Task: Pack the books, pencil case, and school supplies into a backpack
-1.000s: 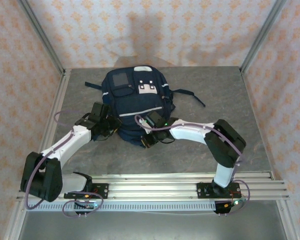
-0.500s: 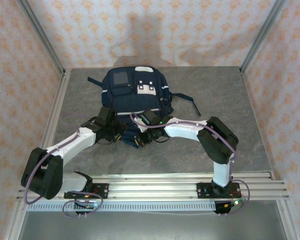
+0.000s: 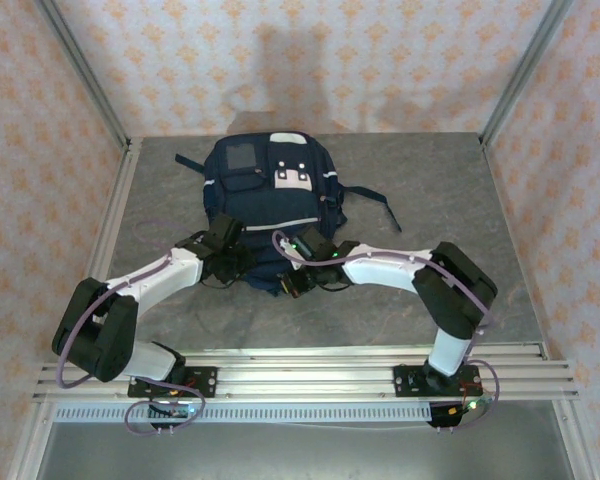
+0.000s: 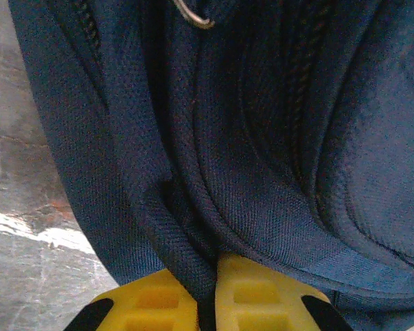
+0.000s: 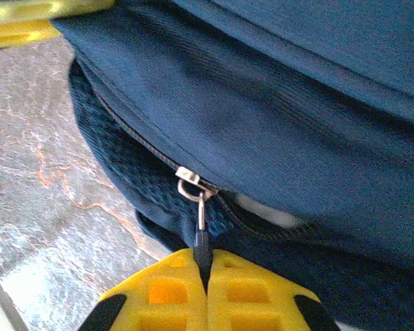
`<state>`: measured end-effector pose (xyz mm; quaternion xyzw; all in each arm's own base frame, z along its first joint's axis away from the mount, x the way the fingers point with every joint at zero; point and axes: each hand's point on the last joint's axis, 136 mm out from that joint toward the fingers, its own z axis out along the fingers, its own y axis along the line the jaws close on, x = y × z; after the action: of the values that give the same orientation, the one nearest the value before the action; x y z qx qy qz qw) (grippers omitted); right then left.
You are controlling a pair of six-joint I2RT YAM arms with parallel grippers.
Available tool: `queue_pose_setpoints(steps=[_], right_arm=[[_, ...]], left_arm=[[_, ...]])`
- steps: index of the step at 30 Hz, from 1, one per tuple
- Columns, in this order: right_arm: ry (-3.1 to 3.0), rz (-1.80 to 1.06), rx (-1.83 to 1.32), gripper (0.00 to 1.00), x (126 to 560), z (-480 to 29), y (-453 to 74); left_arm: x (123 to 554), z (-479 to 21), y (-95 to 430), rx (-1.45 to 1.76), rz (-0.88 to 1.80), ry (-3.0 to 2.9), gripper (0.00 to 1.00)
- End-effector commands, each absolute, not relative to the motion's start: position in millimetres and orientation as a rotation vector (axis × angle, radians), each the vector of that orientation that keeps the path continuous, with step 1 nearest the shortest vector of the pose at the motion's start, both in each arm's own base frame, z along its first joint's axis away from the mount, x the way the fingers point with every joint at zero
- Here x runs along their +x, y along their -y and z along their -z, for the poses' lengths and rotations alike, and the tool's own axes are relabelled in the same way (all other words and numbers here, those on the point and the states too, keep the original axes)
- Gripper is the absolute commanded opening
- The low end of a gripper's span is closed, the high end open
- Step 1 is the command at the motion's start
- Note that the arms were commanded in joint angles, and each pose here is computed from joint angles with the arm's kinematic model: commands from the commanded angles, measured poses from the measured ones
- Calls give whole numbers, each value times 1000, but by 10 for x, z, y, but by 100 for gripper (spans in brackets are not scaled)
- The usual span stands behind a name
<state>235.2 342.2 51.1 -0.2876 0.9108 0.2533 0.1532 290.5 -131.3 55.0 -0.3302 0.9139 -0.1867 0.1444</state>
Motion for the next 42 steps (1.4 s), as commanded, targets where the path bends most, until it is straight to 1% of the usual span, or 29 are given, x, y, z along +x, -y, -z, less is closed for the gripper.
queue_pose_setpoints(steps=[1,6,11,13,16,17,18,21,25,30,34,37,42], right_arm=[[-2673,-504,-690,0,2507,-382,-2921],[-2660,-423,-593,0,2653,-399,-2650],[-2626,-363,-504,0,2791,-414,-2497],[-2613,-411,-515,0,2792,-431,-2567],[-2606,-573,-618,0,2689,-472,-2864],[-2606,-602,-661,0,2651,-471,-2947],[-2604,-627,-718,0,2592,-473,-3061],[-2600,-708,-784,0,2527,-503,-3337],[-2591,-812,-737,0,2596,-543,-3596],[-2587,-872,-710,0,2644,-563,-3767],[-2582,-865,-716,0,2657,-565,-3820],[-2576,-862,-719,0,2660,-571,-3842],[-2571,-862,-718,0,2664,-573,-3848]], left_arm=[[2821,-449,901,-990,331,-2635,11],[2778,-456,691,-1054,307,-2604,5],[2761,-737,393,-1142,213,-2489,0],[2781,-944,284,-1169,226,-2387,0],[2819,-1291,127,-1128,175,-2275,2],[2838,-1352,128,-1112,177,-2269,5],[2868,-1395,177,-1088,204,-2284,11],[2909,-1327,425,-1078,339,-2379,31],[2881,-1213,716,-1109,489,-2434,45],[2858,-1223,993,-1089,545,-2456,55],[2837,-1093,1224,-1164,585,-2490,62],[2846,-1010,1407,-1194,623,-2517,65],[2854,-865,1522,-1231,602,-2547,65]])
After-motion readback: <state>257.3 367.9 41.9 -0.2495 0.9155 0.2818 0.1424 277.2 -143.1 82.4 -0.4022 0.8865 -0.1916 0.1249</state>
